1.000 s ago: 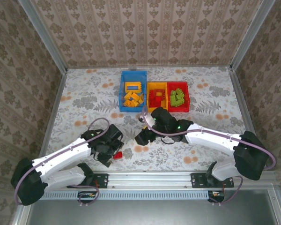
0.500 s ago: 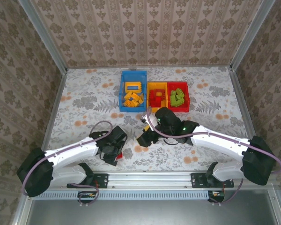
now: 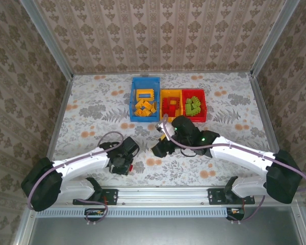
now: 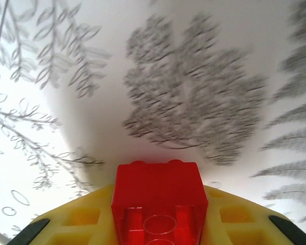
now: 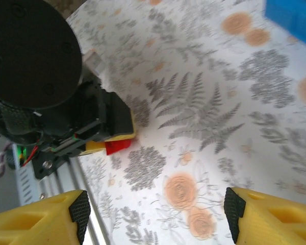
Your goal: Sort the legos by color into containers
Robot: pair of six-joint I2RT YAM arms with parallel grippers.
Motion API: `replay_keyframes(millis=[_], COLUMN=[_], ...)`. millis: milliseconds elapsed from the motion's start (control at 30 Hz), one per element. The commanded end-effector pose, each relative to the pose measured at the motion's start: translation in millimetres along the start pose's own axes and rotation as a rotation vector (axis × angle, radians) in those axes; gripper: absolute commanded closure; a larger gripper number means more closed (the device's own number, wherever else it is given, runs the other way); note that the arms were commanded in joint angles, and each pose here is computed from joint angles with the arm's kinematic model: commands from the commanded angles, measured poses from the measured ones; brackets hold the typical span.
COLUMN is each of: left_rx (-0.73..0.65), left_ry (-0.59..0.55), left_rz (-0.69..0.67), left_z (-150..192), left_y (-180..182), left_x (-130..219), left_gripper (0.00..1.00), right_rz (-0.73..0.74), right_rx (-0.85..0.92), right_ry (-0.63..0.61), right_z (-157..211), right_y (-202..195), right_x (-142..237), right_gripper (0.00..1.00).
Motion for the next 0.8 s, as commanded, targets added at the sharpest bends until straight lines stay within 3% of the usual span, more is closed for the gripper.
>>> replay_keyframes(millis=[0, 200, 333, 567, 767], left_rx=[-0.141, -0.674, -0.923, -1.165, -1.195], left_ry=[-0.066, -0.051, 0.000, -0.008, 0.018], left_rz=[0.147, 0.316, 0.384, 0.377, 0.328], left_z=[6, 67, 119, 171, 186], left_y=[-55, -167, -228, -296, -309], left_x=[32, 85, 93, 61, 28], left_gripper=[0.77, 0.77, 0.77, 0.76, 0.76], right_rz=[0.214, 0.593, 0.701, 0.747, 0.752], right_rx=[-0.054, -0.255, -0.374, -0.540, -0.557], right_ry=[-0.087, -0.260, -0.320, -0.362, -0.367], right_z=[-10, -11, -7, -5, -5], right_y=[-28, -93, -118, -139, -139], right_x=[35, 108, 136, 155, 162], right_gripper=[0.27, 0.25, 0.23, 0.23, 0.23])
Point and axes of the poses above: each hand's point on the last joint's axis, 136 mm out from that joint toward the fingers, its own x axis back along the fingers, its own y axis along the line the jaws close on, z = x × y, the point moved 6 cm from there along x, back along the fingers, and after that the axes turned 9 degrees about x, right-handed, at the moved point
